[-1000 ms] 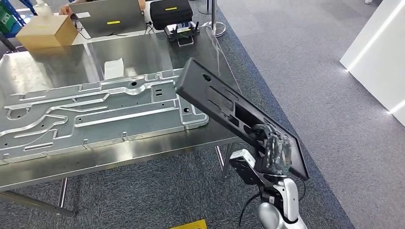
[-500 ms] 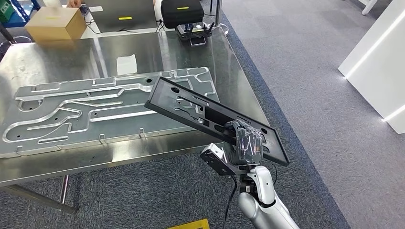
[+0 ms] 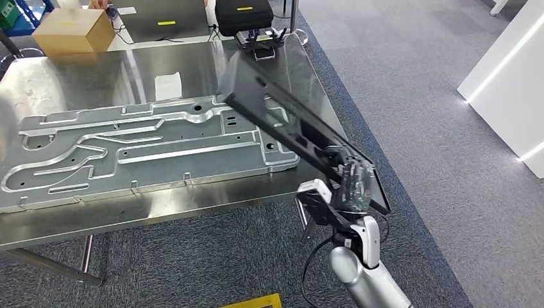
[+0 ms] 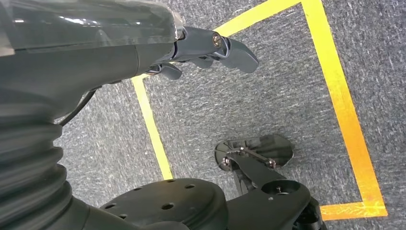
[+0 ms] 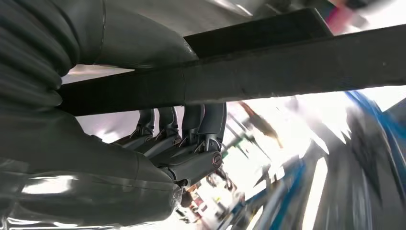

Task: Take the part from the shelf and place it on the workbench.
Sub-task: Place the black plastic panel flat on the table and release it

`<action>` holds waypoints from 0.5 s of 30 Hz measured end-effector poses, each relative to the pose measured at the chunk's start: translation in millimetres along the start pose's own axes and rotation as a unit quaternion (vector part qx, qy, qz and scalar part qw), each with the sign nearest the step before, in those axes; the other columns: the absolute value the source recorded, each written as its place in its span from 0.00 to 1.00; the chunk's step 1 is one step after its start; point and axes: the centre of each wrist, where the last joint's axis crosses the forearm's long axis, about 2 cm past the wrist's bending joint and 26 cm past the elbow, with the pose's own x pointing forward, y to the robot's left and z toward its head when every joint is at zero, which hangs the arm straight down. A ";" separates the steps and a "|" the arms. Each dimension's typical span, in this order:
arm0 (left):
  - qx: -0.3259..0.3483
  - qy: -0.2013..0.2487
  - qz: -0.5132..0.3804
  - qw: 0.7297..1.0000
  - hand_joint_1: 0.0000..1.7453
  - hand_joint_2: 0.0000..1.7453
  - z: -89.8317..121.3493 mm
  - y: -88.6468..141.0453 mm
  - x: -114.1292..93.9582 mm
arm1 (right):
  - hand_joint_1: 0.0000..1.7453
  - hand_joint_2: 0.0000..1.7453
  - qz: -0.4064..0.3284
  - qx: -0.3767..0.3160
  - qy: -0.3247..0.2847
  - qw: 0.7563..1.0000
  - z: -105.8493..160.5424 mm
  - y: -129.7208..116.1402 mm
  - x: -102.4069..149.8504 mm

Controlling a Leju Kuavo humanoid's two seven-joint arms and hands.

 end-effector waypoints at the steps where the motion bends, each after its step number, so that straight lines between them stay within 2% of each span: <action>1: 0.002 0.001 0.000 1.000 0.00 1.00 0.3 0.0 -0.8 | 1.00 1.00 -0.028 -0.029 -0.011 0.999 0.9 -9.1 2.4; 4: 0.007 0.004 0.002 1.000 0.00 1.00 1.1 0.3 -2.7 | 1.00 1.00 -0.091 -0.096 -0.040 0.990 2.6 -36.2 12.2; 8: 0.012 0.008 0.005 1.000 0.00 1.00 1.6 0.7 -4.0 | 1.00 1.00 -0.119 -0.145 -0.054 0.981 3.2 -62.6 22.0; 15: 0.014 0.009 0.007 1.000 0.00 1.00 1.6 1.0 -4.3 | 1.00 1.00 -0.119 -0.165 -0.057 0.977 4.4 -77.4 23.6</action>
